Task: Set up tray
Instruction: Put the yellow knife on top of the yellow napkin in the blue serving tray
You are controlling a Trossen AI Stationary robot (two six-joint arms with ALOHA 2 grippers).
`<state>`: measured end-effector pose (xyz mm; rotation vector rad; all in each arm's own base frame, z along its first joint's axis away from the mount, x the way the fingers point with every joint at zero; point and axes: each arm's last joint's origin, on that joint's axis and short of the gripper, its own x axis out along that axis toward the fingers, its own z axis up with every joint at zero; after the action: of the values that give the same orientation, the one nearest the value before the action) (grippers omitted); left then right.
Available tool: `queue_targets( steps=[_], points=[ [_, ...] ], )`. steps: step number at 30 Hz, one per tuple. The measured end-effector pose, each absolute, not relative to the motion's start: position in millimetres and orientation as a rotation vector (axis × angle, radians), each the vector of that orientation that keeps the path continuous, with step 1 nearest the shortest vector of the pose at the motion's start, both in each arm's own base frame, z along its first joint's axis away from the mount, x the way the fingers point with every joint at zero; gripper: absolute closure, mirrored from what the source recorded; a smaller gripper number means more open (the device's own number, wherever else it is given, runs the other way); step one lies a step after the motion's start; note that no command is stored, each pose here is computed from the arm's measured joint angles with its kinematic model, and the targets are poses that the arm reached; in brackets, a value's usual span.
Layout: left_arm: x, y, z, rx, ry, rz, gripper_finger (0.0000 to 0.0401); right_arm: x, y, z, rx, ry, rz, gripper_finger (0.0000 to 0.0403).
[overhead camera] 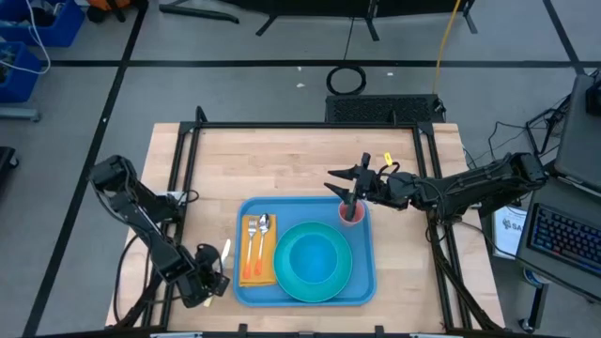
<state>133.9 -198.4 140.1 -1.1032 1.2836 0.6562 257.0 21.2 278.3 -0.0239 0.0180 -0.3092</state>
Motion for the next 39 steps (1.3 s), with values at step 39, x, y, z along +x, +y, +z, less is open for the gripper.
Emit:
queue_targets(
  steps=[39],
  points=[
    [139.6,-189.0,128.9,-0.970,1.342,0.702,0.0352,257.0,21.2,276.0,-0.015,0.039,-0.309,0.0250]
  ],
)
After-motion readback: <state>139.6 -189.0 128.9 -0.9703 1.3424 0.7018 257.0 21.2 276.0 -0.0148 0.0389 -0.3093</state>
